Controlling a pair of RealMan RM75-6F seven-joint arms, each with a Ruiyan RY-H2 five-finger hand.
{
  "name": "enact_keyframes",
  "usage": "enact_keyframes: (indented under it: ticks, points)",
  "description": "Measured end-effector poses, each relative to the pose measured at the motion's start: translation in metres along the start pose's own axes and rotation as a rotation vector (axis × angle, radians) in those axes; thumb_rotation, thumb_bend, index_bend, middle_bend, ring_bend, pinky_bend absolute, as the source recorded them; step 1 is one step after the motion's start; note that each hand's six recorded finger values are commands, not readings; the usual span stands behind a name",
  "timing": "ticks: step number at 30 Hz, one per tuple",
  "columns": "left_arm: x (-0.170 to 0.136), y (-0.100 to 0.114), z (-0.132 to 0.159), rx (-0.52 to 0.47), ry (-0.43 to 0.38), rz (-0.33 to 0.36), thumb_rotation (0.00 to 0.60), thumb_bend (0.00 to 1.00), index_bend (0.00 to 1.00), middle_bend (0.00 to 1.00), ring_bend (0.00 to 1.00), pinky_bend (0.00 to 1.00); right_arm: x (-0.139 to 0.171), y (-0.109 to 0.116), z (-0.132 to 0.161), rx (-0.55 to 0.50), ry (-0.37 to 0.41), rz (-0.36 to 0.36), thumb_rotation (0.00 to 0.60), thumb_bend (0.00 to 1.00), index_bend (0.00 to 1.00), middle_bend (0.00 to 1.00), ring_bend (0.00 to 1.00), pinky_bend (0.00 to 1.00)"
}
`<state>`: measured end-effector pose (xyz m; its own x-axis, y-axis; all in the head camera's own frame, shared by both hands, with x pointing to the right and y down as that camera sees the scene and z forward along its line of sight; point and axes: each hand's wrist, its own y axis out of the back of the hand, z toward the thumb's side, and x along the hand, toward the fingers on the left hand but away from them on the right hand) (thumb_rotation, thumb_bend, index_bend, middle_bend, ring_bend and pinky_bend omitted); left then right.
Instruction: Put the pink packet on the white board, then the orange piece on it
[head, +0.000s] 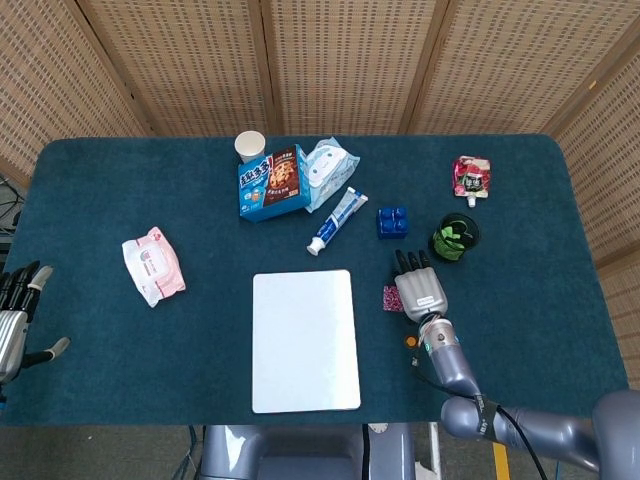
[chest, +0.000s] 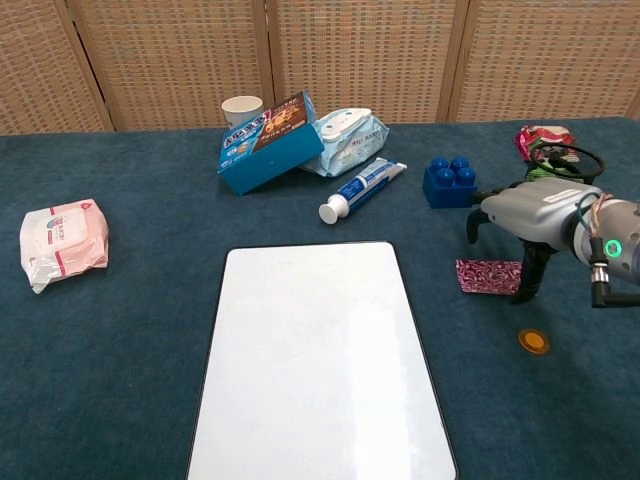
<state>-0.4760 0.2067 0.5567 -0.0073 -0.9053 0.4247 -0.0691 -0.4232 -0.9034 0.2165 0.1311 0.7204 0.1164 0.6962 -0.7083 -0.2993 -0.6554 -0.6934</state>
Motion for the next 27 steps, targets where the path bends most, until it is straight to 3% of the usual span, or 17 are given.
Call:
enact_keyframes:
  ticks: [14, 27]
  points:
    - [0.000, 0.000, -0.001, -0.005, 0.001, -0.003, 0.600, 0.00, 0.00, 0.00, 0.00, 0.00, -0.007, -0.009, -0.005, 0.012, -0.029, 0.033, 0.600, 0.02, 0.33, 0.00, 0.00, 0.00]
    - [0.000, 0.000, 0.001, -0.011, -0.006, -0.007, 0.600, 0.00, 0.00, 0.00, 0.00, 0.00, -0.011, -0.011, -0.001, 0.003, -0.027, 0.030, 0.600, 0.22, 0.47, 0.00, 0.00, 0.00]
